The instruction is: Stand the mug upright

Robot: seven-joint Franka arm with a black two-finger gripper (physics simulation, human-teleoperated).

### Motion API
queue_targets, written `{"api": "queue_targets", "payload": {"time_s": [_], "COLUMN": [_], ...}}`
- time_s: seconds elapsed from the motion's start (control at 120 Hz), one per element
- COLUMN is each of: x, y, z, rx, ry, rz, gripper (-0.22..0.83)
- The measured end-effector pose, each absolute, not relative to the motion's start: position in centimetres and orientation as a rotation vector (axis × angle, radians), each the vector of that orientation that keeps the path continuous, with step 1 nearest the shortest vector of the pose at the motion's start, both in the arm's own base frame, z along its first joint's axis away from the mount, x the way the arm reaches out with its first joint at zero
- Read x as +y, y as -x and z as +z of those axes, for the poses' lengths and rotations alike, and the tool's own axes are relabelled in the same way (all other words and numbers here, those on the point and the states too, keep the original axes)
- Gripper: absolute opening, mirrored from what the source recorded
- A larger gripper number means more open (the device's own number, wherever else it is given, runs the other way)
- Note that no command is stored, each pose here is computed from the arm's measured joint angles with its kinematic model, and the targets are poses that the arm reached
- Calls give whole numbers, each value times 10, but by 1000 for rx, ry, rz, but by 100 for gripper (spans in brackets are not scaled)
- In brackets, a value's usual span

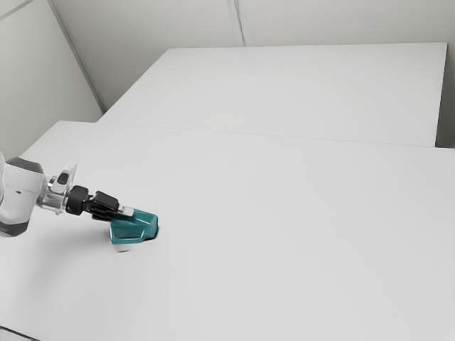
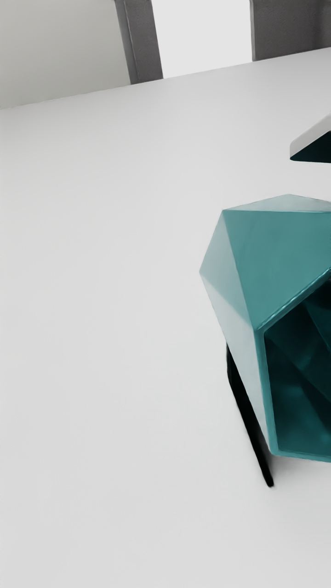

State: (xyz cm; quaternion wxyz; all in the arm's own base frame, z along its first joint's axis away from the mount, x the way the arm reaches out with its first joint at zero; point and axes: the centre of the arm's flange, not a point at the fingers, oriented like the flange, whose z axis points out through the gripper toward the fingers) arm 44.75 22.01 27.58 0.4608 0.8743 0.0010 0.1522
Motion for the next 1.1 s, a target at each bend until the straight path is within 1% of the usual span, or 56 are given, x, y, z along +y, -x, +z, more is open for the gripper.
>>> {"api": "queue_targets", "payload": {"time_s": [0.308,0.567,0.808,0.917,1.033,1.1], "x": [213,204,186,177,166,156], "y": [-449,-453,-462,-468,-493,-514], "z": [284,297,336,354,385,410], "rx": [-36,-81,-166,-212,-311,-394], "ry": [-2093,-2061,-2039,-2071,-2173,-2261], "rz": [411,445,502,503,478,462], "gripper": [-4,-13,-15,-16,-16,-16]}}
